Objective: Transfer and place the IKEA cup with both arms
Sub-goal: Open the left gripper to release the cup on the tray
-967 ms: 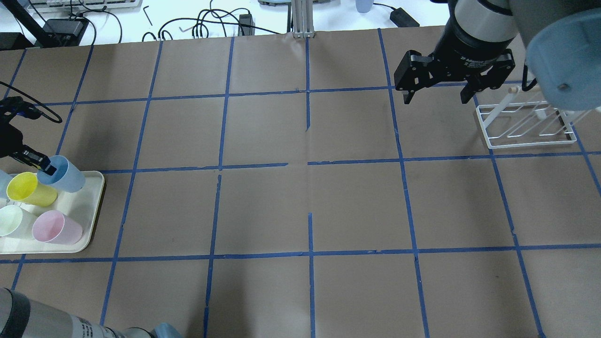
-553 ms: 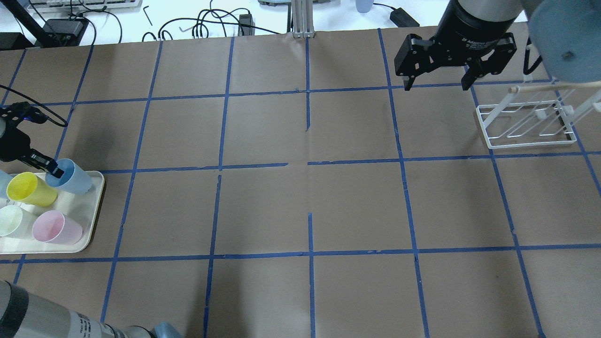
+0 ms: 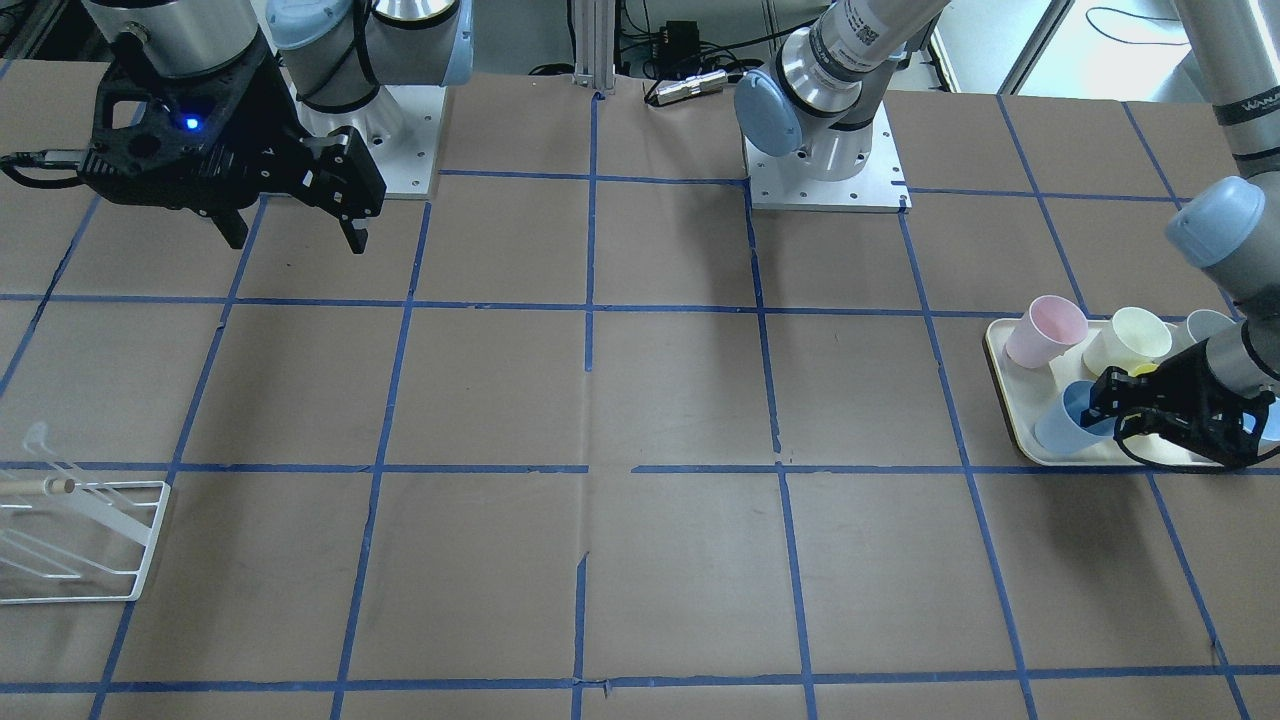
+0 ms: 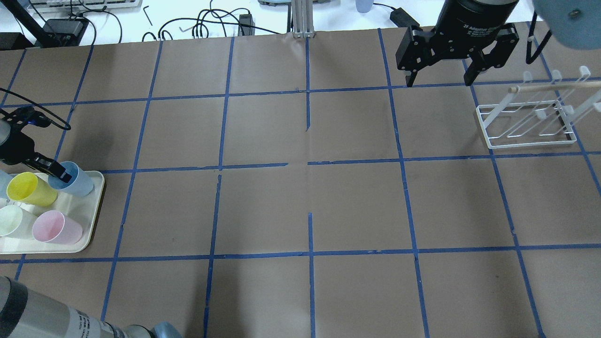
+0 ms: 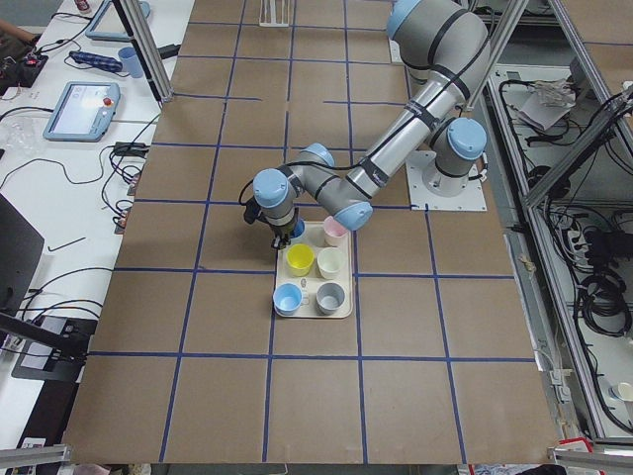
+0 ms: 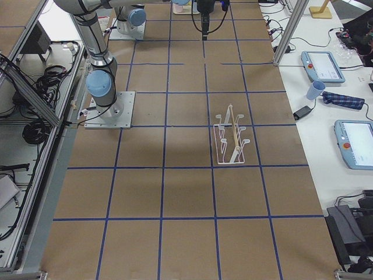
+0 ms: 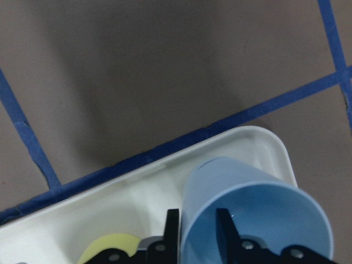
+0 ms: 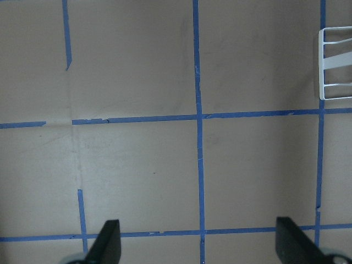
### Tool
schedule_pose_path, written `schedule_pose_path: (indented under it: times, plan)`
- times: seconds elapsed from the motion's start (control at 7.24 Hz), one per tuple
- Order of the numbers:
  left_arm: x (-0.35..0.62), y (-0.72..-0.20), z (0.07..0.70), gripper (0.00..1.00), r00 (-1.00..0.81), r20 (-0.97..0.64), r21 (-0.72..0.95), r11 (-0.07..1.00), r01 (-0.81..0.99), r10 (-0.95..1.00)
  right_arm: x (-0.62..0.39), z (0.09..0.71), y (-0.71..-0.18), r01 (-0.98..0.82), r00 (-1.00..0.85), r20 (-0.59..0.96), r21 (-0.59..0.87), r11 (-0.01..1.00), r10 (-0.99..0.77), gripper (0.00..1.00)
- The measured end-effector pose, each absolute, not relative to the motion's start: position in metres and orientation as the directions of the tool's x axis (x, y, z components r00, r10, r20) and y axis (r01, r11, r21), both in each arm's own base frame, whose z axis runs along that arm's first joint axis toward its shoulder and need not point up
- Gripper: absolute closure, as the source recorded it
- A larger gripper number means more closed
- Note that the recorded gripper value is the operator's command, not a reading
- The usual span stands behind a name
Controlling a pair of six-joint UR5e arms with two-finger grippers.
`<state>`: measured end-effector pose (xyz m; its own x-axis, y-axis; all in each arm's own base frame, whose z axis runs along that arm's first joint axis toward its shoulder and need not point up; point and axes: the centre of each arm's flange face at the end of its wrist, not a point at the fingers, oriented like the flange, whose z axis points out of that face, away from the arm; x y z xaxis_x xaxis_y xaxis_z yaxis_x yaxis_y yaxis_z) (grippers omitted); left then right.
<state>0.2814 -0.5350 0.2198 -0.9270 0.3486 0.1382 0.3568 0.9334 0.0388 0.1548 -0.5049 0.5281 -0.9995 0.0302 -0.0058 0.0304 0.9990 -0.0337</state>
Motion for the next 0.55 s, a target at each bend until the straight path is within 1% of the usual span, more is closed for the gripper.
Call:
schedule_pose_path:
  times: [0.41, 0.55]
  plan:
    - [0.280, -0.537, 0.236, 0.24, -0.930, 0.134, 0.040, 0.936, 0.351, 0.343, 0.156, 0.531, -0.515, 0.028, -1.000, -0.007, -0.104, 0.994, 0.028, 0.00]
    - [0.276, -0.538, 0.248, 0.20, -0.931, 0.136, 0.042, 0.937, 0.346, 0.338, 0.156, 0.531, -0.516, 0.028, -1.000, -0.008, -0.116, 0.993, 0.027, 0.00]
